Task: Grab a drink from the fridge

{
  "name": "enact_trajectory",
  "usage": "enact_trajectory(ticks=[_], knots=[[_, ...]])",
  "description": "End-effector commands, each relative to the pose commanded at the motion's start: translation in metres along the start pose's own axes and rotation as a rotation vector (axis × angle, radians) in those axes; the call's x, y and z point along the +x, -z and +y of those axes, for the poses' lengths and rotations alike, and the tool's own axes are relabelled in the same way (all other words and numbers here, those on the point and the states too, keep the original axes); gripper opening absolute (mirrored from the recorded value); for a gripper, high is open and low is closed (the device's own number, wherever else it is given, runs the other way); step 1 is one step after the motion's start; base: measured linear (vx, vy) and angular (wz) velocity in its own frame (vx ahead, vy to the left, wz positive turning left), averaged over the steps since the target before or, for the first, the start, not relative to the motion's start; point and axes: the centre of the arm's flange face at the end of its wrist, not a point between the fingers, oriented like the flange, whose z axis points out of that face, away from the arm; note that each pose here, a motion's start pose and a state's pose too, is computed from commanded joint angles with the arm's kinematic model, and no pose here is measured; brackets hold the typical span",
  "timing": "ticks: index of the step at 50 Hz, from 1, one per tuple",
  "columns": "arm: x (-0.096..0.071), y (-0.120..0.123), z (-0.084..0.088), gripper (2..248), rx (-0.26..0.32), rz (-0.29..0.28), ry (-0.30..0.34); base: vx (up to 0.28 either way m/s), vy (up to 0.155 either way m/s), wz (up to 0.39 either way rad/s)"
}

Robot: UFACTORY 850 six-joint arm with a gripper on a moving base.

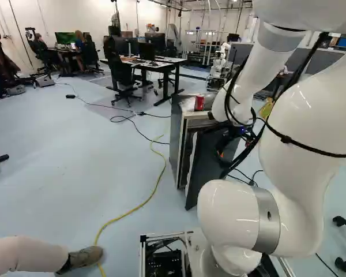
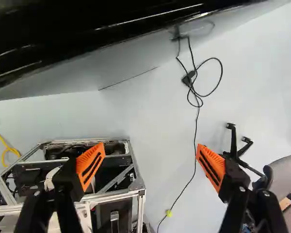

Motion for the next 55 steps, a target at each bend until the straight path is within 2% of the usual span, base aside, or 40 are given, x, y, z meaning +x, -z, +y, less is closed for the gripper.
enact_trajectory(ticks=[55], knots=[[0.043,-0.002,-0.007,247,0.005,0.051,0.051,0.000,0.000,0.000]])
